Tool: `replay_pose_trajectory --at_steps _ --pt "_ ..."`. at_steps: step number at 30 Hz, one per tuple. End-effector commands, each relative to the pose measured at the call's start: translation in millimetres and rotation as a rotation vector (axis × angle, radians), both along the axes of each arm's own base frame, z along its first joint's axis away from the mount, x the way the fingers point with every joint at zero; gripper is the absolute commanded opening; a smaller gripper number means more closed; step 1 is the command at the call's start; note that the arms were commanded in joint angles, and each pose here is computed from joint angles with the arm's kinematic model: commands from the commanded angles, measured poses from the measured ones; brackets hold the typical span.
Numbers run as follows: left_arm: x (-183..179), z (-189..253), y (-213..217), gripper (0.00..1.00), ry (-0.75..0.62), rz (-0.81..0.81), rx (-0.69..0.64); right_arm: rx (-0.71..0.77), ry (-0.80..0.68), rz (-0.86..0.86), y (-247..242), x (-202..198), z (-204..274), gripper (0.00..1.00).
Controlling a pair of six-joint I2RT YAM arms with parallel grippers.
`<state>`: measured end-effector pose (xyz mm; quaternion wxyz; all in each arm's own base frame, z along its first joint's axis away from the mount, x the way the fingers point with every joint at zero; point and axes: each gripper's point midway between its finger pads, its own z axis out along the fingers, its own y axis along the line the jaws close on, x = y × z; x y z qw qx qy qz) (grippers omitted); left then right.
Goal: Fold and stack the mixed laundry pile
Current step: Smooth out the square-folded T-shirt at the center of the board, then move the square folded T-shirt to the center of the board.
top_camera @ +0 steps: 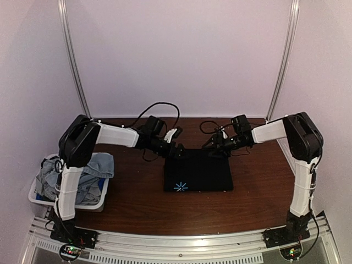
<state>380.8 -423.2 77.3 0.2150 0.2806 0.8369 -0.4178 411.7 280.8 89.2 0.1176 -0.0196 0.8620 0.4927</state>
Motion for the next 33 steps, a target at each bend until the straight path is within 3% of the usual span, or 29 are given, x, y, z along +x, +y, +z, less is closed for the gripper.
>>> replay_pose_trajectory --at_steps 1,5,8,14,17,20,26,33 --pt "33 -33 13 0.84 0.064 0.103 0.012 0.039 -0.008 -0.042 -21 28 -13 0.7" --pt "42 -46 34 0.84 0.098 0.147 0.022 0.038 0.031 -0.091 -42 42 -32 0.69" --pt "39 -39 46 0.84 0.063 0.134 0.069 0.036 0.02 -0.101 -51 47 -19 0.66" --pt "23 44 63 0.98 -0.229 0.107 0.151 -0.005 -0.068 -0.101 -63 16 57 0.67" --pt "3 73 54 0.98 -0.416 0.052 0.261 -0.058 -0.028 -0.141 -78 -10 61 0.67" --pt "-32 83 24 0.98 -0.62 -0.119 0.363 -0.08 0.039 -0.171 -87 -38 49 0.66" --pt "-80 63 -38 0.87 -0.767 -0.366 0.389 -0.079 0.114 -0.21 -95 -76 30 0.65" --pt "-62 -9 -52 0.74 -0.638 -0.338 0.519 -0.1 0.133 -0.222 -99 -85 19 0.65"
